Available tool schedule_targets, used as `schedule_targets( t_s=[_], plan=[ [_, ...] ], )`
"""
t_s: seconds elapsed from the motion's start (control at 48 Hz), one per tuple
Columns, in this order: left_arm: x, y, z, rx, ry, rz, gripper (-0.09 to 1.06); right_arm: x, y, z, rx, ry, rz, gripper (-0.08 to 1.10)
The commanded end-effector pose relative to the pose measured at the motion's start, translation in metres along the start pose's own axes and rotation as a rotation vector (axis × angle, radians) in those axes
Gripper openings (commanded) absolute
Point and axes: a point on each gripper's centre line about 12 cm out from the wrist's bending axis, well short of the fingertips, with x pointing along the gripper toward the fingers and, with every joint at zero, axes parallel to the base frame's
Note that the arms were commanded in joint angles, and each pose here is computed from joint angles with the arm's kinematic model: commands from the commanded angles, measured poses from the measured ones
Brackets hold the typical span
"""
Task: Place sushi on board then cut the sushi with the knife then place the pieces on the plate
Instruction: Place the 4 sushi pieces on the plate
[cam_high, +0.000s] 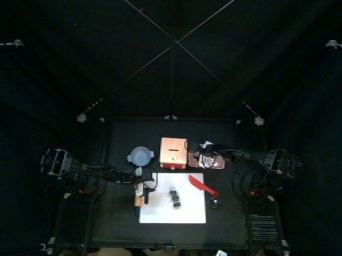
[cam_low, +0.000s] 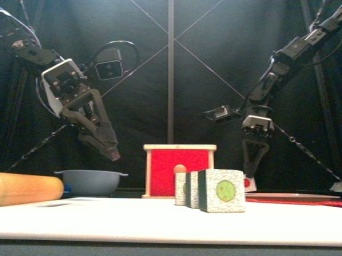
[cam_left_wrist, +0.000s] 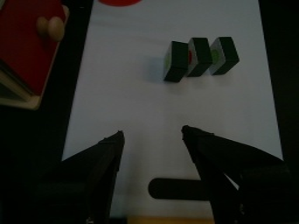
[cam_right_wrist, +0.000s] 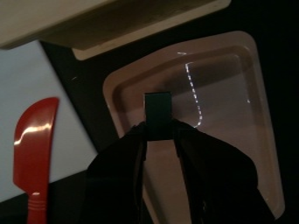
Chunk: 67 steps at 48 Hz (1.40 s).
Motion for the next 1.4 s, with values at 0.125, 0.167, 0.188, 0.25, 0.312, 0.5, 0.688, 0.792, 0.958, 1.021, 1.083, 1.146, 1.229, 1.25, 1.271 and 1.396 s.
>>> schedule_targets(
  t_s=[0.125,0.167,0.188,0.25,0.312,0.5,0.688,0.792,0.958,1.021,1.083,1.146,1.229,1.25,1.271,1.396],
  plan=[
    [-0.004,-0.002,0.006,-0.005,-0.024,-0.007,0.91,-0.003,-0.015,0.006,0.034,-0.034,-0.025,0.56],
    [-0.004,-0.002,0.006,-0.005,-0.024,-0.007,0.91,-0.003,-0.015,0.006,0.036,-0.039,-0.025,0.57],
    [-0.004,-0.002,0.006,-0.005,-0.022,-0.007,0.91,-0.003,-0.015,0.006,0.036,-0.045,-0.027,0.58],
    [-0.004,-0.002,0.006,-0.005,-0.024,-0.007,0.91,-0.002,-0.014,0.006,0.044,-0.053,-0.025,0.63],
    [-0.004,-0.002,0.006,-0.005,-0.024,-0.007,0.91,-0.001,-0.014,0.005,0.055,-0.058,-0.02,0.68],
    [-0.004,-0.002,0.005,-0.006,-0.021,-0.006,0.91,-0.001,-0.013,0.0,0.06,-0.052,-0.017,0.78],
    [-0.004,-0.002,0.006,-0.005,-0.022,-0.007,0.91,-0.019,-0.012,0.006,0.054,-0.111,-0.026,0.79],
    [-0.004,-0.002,0.005,-0.008,-0.021,-0.006,0.91,-0.038,-0.01,0.011,0.05,-0.17,-0.027,0.79],
    [-0.004,-0.002,0.006,-0.004,-0.022,-0.006,0.91,-0.059,0.022,0.011,0.014,-0.222,0.041,0.79],
    [-0.004,-0.001,0.007,-0.004,-0.026,-0.005,0.91,-0.065,0.04,0.011,-0.021,-0.237,0.079,0.79],
    [-0.005,-0.001,0.01,-0.003,-0.035,-0.005,0.91,-0.071,0.06,0.013,-0.065,-0.257,0.118,0.79],
    [-0.006,-0.001,0.012,-0.004,-0.039,-0.006,0.9,-0.077,0.083,0.013,-0.12,-0.277,0.165,0.79],
    [-0.007,-0.001,0.012,-0.005,-0.044,-0.005,0.9,-0.081,0.108,0.016,-0.167,-0.307,0.213,0.79],
    [-0.007,-0.001,0.013,-0.005,-0.046,-0.005,0.91,-0.082,0.113,0.016,-0.175,-0.316,0.224,0.79],
    [-0.007,-0.001,0.012,-0.005,-0.046,-0.005,0.91,-0.083,0.119,0.017,-0.181,-0.327,0.236,0.79],
    [-0.008,0.0,0.014,-0.006,-0.054,-0.004,0.9,-0.078,0.143,0.024,-0.18,-0.378,0.289,0.79]
  ],
)
